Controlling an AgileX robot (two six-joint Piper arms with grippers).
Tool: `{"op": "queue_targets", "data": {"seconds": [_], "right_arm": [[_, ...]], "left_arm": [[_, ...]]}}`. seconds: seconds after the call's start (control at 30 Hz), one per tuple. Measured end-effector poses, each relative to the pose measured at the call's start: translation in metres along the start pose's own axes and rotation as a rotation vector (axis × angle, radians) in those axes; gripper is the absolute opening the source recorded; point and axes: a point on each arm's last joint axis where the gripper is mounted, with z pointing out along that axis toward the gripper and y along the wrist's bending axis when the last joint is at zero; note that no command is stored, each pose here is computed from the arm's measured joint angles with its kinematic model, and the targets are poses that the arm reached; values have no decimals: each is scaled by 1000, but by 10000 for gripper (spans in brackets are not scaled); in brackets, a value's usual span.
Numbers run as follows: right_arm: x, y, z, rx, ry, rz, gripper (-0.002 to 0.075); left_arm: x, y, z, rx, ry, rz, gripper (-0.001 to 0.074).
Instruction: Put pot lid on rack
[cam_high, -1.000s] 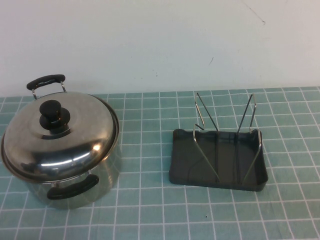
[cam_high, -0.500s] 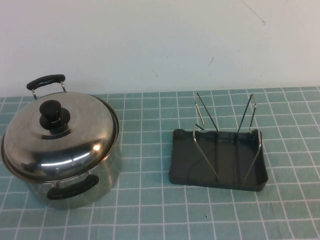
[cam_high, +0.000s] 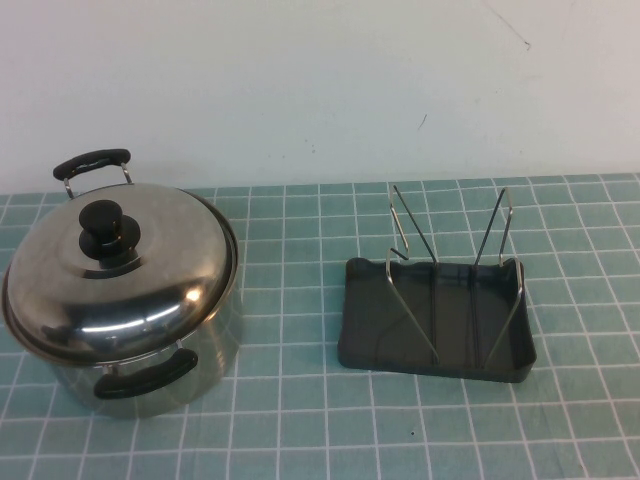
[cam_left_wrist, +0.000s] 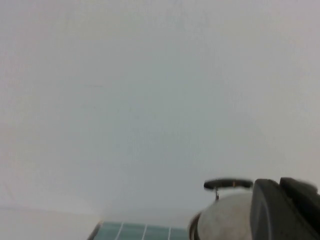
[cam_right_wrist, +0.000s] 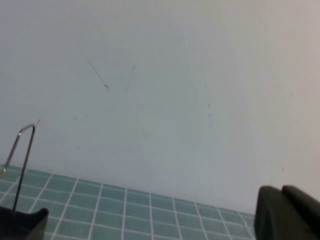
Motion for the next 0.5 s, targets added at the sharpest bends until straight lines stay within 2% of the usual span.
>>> {"op": "queue_targets", "data": {"seconds": [0.23, 0.37, 0.5], "right_arm": [[16, -2, -1, 19, 175, -2, -1], [10, -1, -1, 11, 107, -15, -1], [-5, 1, 0, -4, -60, -95, -1]], "left_arm": [[25, 1, -4, 1, 280, 53, -3], [20, 1, -2, -22, 221, -142, -3], [10, 1, -1, -26, 108, -206, -3]]}}
